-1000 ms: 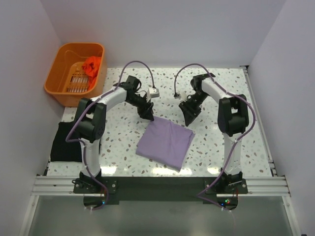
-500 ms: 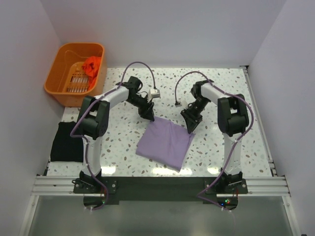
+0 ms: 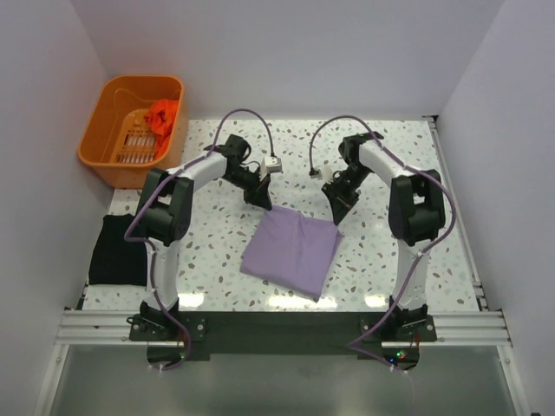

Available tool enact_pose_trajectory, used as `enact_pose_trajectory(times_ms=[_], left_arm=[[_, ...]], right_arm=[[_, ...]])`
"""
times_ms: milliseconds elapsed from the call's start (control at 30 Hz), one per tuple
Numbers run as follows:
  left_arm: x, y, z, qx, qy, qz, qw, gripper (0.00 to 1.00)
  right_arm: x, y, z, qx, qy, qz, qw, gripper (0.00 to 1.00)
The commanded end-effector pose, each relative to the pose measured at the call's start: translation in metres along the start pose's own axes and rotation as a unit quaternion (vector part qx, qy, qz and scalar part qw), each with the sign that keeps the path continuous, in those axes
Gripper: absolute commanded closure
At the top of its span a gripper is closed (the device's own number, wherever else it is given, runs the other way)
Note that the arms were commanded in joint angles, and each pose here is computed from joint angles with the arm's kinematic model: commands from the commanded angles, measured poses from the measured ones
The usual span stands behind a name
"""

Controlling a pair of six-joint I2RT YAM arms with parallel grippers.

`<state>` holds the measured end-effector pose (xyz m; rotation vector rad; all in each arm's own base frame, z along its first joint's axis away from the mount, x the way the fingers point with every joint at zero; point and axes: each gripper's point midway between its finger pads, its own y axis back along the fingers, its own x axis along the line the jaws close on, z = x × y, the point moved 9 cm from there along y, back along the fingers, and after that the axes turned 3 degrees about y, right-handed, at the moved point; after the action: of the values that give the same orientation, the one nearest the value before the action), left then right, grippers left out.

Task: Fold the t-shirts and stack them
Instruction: Fold the tshirt

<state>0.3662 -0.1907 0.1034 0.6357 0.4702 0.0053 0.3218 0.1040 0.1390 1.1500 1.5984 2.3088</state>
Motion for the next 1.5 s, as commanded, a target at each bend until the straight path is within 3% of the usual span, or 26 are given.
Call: enact_pose_trajectory(times_ms=[0,233,500,767,800,833,867,900,933,1000,1067,1133,1300,1467], left_arm=[[0.004,0.014,0.015,-0.028,-0.019,0.017,0.999,1.00],[0.007,0.019,0.014,-0.029,-0.009,0.041,0.999,1.00],[0.033,0.013,0.002,-0.010,0.036,0.113,0.993,1.00],[0.056,0.028,-0.002,-0.018,0.081,0.181,0.980,1.00],[0.055,0.033,0.002,-0.026,0.080,0.187,0.979,0.92],[0.056,0.034,0.002,-0.032,0.086,0.186,0.978,0.92],[0.051,0.046,0.012,-0.055,0.082,0.188,0.977,0.80],[0.045,0.051,0.014,-0.067,0.080,0.178,0.978,0.75],[0.029,0.064,0.030,-0.093,0.059,0.165,0.980,0.66],[0.008,0.070,0.031,-0.104,0.054,0.144,0.983,0.60],[-0.028,0.076,0.041,-0.116,0.037,0.117,0.986,0.49],[-0.060,0.071,0.030,-0.103,0.041,0.101,0.989,0.47],[-0.116,0.033,-0.026,-0.064,0.132,0.063,0.987,0.46],[-0.135,0.016,-0.058,-0.042,0.210,0.055,0.975,0.46]], right_arm=[[0.040,0.041,-0.027,0.036,-0.015,-0.018,0.999,1.00],[0.002,0.025,-0.040,0.073,-0.053,-0.101,0.991,1.00],[-0.060,0.013,0.000,0.041,-0.070,-0.198,0.977,1.00],[-0.079,0.027,0.035,-0.010,-0.064,-0.230,0.971,1.00],[-0.081,0.027,0.038,-0.014,-0.065,-0.229,0.971,1.00],[-0.080,0.030,0.042,-0.024,-0.063,-0.232,0.970,1.00],[-0.075,0.041,0.048,-0.035,-0.059,-0.228,0.971,0.93],[-0.070,0.047,0.051,-0.048,-0.055,-0.219,0.973,0.76],[-0.062,0.054,0.051,-0.054,-0.055,-0.213,0.974,0.70],[-0.032,0.074,0.051,-0.093,-0.034,-0.187,0.977,0.60],[-0.009,0.075,0.038,-0.093,-0.039,-0.146,0.984,0.58],[0.020,0.080,0.024,-0.106,-0.036,-0.108,0.988,0.57],[0.053,0.034,-0.034,-0.040,-0.098,-0.033,0.994,0.60],[0.057,-0.001,-0.064,-0.011,-0.133,-0.001,0.991,0.57]])
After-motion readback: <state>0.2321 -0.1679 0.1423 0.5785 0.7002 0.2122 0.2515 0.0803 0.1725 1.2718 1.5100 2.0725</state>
